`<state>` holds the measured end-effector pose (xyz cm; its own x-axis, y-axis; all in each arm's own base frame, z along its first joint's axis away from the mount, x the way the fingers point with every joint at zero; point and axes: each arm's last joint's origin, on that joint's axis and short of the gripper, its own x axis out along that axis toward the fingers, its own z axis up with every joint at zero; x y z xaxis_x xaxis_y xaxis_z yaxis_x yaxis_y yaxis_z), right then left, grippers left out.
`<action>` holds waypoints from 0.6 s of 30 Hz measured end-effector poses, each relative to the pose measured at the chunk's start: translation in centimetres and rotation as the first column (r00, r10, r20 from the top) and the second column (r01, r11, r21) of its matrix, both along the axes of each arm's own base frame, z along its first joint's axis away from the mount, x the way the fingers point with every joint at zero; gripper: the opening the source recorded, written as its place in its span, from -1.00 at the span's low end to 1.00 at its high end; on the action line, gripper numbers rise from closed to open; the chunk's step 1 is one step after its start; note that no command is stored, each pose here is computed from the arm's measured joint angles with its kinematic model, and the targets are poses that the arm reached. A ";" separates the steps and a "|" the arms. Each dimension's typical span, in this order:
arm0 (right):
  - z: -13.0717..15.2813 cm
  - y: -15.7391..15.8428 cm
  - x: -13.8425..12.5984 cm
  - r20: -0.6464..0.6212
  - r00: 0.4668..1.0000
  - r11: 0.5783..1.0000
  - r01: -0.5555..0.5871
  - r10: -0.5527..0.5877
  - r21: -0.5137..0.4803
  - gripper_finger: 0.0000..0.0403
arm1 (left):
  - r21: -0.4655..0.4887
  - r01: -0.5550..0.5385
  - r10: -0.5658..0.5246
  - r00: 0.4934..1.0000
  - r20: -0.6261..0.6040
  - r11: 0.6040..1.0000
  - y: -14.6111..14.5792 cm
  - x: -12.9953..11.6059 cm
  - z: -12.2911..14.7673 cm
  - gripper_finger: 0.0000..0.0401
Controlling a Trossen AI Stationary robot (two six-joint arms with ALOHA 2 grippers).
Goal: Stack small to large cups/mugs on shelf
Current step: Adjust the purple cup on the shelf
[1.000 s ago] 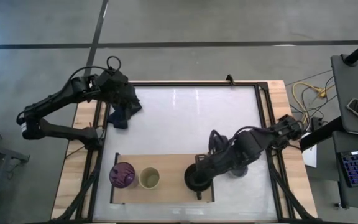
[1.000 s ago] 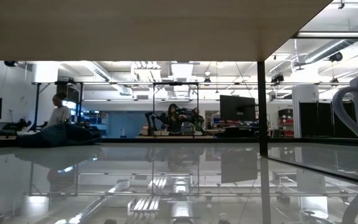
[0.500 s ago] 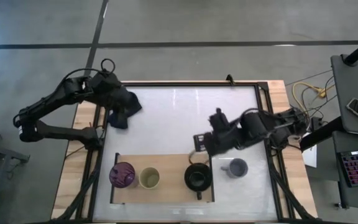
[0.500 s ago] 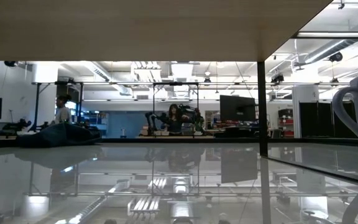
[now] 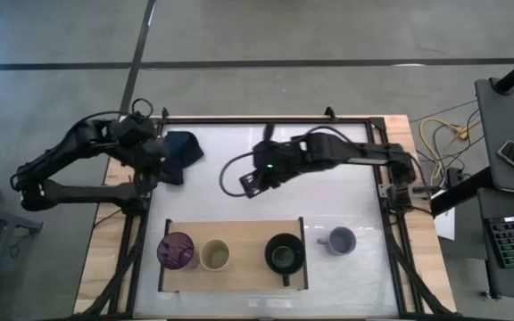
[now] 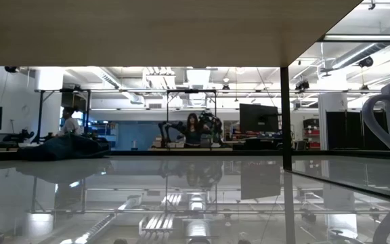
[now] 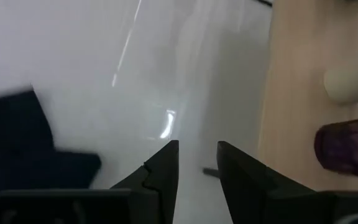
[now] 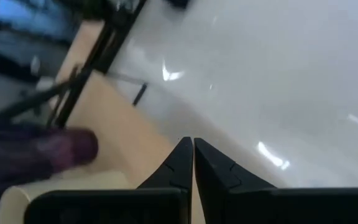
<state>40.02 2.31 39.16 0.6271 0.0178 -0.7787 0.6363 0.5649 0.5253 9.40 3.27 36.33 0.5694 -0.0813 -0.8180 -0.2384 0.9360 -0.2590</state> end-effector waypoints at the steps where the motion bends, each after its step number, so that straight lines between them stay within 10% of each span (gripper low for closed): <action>1: -0.5 -0.1 0.6 -0.002 0.999 0.999 -0.033 0.033 0.018 -0.96 | -0.022 -0.023 0.023 1.000 -0.002 0.999 -0.2 -0.4 -0.3 -0.53; 18: -6.2 -1.7 8.1 0.238 0.919 0.879 -0.377 0.315 0.293 -0.96 | -0.379 -0.202 0.307 0.921 0.241 0.903 -4.6 -9.0 -0.4 -0.53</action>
<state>48.09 0.63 32.95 0.6610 0.4923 -0.5663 0.3100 0.5082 0.8035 0.43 -1.29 35.96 0.8139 -0.1440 -0.5628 -0.3220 0.6946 -0.6433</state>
